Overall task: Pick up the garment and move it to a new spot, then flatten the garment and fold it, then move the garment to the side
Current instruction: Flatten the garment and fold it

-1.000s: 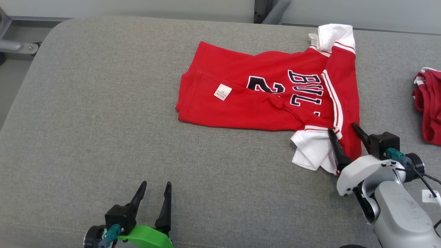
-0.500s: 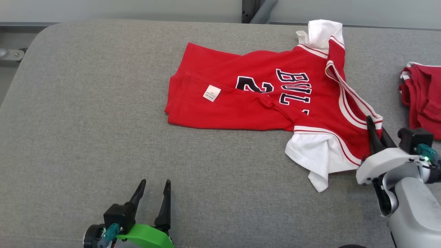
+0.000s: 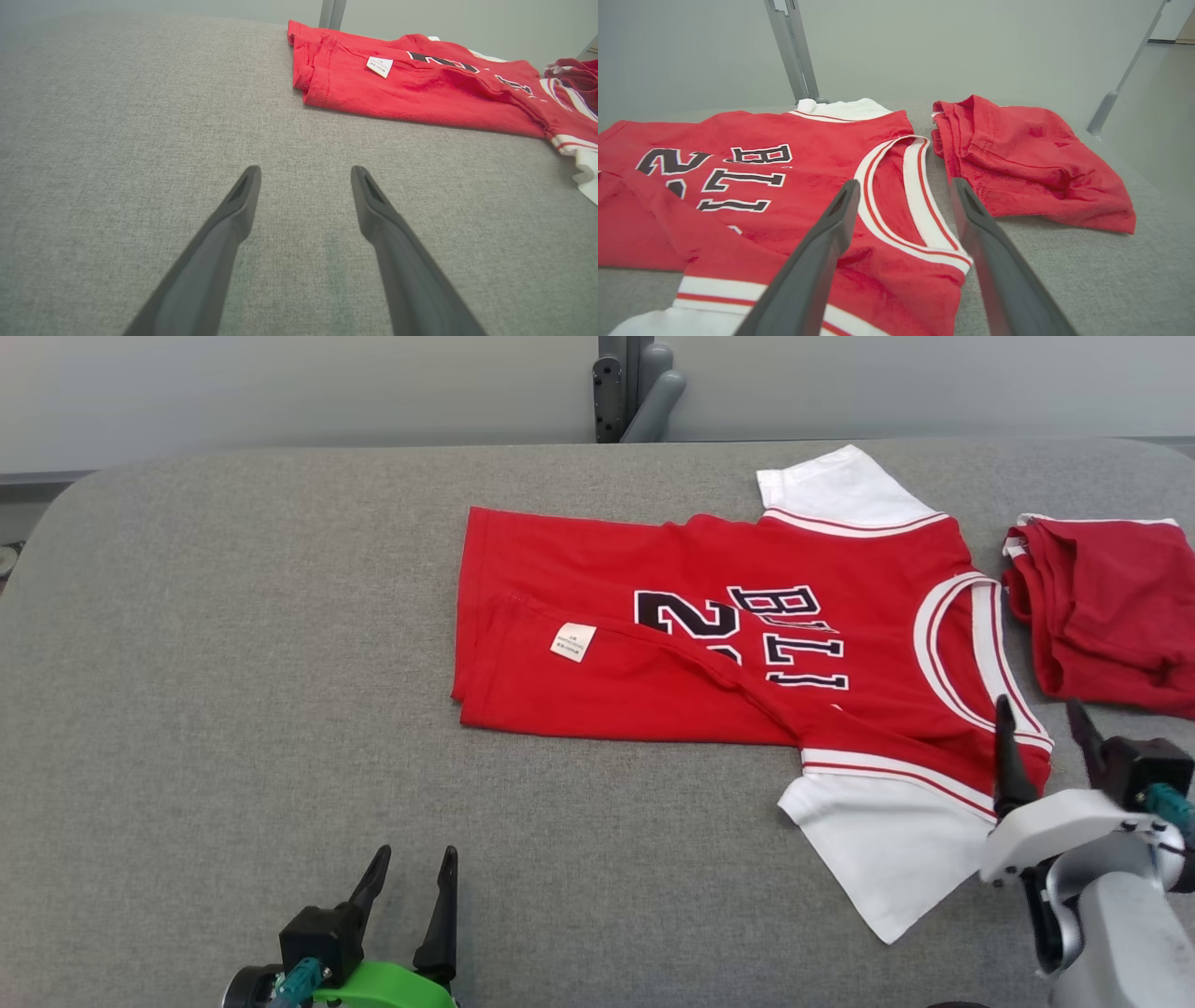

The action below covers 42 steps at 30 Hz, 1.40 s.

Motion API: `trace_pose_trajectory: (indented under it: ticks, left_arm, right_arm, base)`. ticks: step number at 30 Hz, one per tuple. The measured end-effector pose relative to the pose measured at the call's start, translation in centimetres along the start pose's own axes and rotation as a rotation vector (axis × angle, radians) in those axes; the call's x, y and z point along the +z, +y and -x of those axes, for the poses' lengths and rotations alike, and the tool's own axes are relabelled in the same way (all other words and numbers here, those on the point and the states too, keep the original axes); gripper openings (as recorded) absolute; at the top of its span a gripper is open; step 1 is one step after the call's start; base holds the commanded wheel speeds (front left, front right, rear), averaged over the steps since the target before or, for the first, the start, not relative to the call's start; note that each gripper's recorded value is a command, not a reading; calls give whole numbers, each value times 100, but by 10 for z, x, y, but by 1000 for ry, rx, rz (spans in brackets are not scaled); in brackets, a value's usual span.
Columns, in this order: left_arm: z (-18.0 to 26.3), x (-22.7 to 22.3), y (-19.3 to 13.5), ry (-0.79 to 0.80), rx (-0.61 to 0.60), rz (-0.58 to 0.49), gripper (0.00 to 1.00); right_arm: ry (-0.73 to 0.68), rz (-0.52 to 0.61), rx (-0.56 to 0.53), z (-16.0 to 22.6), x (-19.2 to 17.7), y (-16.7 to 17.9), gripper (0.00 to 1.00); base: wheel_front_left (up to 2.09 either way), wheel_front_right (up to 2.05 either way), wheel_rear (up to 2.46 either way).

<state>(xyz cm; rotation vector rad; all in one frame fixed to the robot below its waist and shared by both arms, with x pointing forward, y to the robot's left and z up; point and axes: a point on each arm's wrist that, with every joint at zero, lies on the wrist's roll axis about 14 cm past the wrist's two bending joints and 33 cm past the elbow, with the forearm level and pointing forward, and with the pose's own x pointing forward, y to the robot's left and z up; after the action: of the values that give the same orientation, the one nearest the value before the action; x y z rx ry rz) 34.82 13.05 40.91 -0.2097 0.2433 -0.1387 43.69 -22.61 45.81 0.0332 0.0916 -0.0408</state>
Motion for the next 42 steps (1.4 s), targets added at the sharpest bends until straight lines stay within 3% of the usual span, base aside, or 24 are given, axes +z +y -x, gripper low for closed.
trace_pose_trajectory:
  ticks: [4,7,17,42]
  left_arm:
    - [-1,1,-6,-3,-21,-3,100]
    - [-1,3,-9,-8,-30,-5,100]
    - [4,3,-11,-11,-37,-10,100]
    - [5,20,-16,-66,-51,-38,100]
  right_arm:
    - [48,-11,152,28,-21,51,100]
    - [99,-27,214,49,-39,69,100]
    - [205,-24,266,85,-72,75,100]
    - [83,-58,246,80,-35,77,100]
  base:
    - [0,0,0]
    - [0,0,0]
    - [0,0,0]
    - [0,0,0]
